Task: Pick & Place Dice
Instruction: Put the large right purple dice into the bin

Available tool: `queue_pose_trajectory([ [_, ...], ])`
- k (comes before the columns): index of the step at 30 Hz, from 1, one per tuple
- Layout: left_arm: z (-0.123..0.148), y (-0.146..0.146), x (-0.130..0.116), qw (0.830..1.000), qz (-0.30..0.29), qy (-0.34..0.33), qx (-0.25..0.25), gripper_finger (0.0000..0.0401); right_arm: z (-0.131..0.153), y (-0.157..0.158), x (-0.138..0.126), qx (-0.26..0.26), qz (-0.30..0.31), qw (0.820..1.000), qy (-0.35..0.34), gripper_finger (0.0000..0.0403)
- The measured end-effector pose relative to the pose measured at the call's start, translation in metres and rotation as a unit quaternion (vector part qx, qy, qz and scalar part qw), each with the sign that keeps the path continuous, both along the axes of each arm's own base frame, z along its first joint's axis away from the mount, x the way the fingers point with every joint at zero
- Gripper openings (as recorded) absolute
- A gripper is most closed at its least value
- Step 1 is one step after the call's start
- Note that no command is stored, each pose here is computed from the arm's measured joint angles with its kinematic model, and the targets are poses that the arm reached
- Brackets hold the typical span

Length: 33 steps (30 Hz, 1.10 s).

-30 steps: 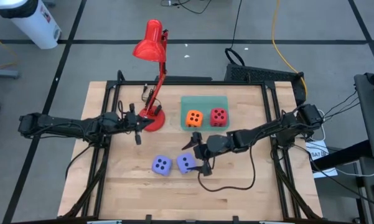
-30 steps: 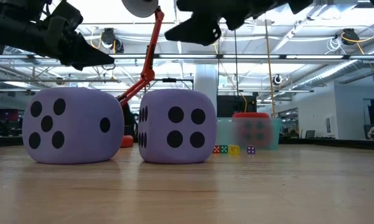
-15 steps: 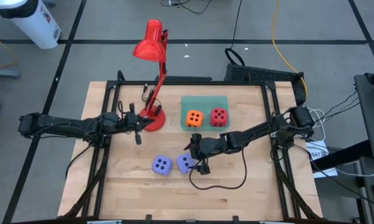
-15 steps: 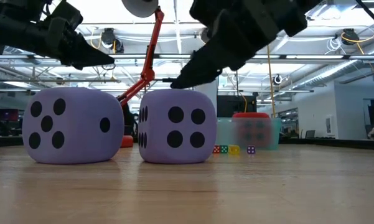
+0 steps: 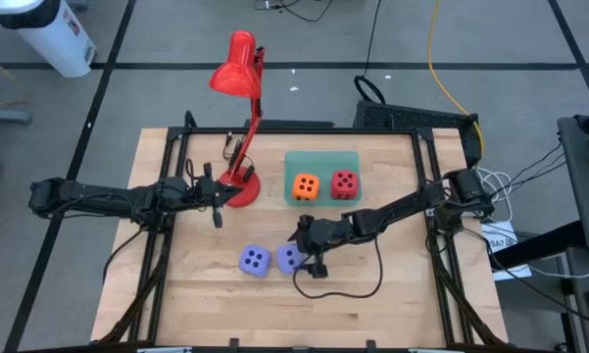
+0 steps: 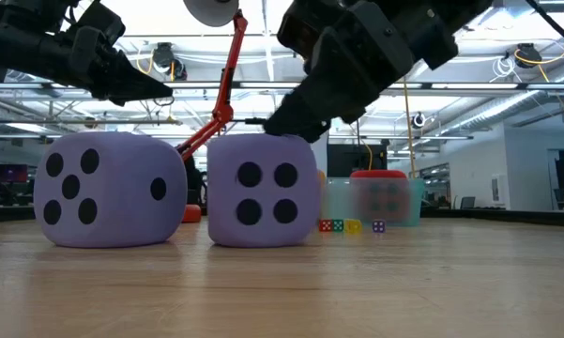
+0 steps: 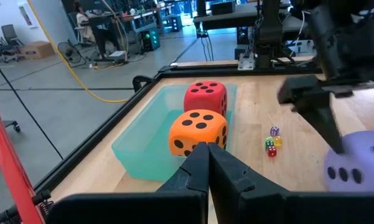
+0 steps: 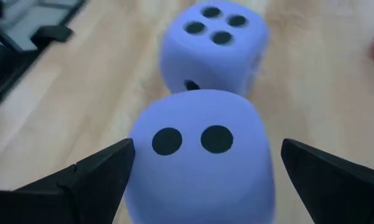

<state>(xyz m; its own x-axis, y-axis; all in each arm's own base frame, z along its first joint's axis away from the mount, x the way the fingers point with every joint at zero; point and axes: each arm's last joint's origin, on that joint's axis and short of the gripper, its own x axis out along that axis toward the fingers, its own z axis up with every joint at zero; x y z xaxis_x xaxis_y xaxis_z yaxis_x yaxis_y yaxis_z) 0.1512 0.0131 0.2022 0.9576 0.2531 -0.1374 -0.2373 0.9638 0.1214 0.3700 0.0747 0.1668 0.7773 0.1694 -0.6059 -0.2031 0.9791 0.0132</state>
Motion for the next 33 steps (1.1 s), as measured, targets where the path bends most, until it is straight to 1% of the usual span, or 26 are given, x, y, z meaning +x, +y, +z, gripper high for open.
queue_pose_trajectory([
  [6,0.000,0.000,0.000,1.000,0.000,0.000,0.001,0.0006,-0.001,-0.005,0.001,0.004,0.004,1.000,0.003,0.0400],
  [11,0.000,0.000,0.000,1.000,0.000,0.000,-0.001,0.0006,0.012,-0.011,-0.002,0.015,-0.018,1.000,-0.010,0.0400],
  [15,0.000,0.000,0.000,1.000,0.001,-0.001,-0.004,0.0006,0.022,-0.011,-0.005,0.018,-0.019,0.999,-0.022,0.0400],
  [18,0.000,0.000,0.000,1.000,0.000,0.001,0.000,0.0006,0.025,-0.010,-0.004,0.030,-0.005,0.999,-0.030,0.0400],
  [21,0.000,0.000,0.000,1.000,0.000,0.001,0.000,0.0006,0.023,-0.010,-0.004,0.049,0.022,0.999,0.001,0.0400],
  [23,0.000,0.000,0.000,1.000,0.000,0.001,0.001,0.0006,0.030,-0.010,-0.002,0.038,0.035,0.999,0.011,0.0400],
  [27,0.000,0.000,0.000,1.000,0.000,0.001,0.000,0.0006,0.044,-0.010,0.003,-0.013,0.035,0.999,0.014,0.0400],
  [31,0.000,0.000,0.000,1.000,0.000,0.000,-0.004,0.0006,0.053,-0.010,0.005,-0.020,0.043,0.998,0.028,0.0400],
  [33,0.000,0.000,0.000,1.000,0.000,0.001,0.001,0.0006,0.052,-0.010,0.004,-0.020,0.051,0.998,0.041,0.0400],
])
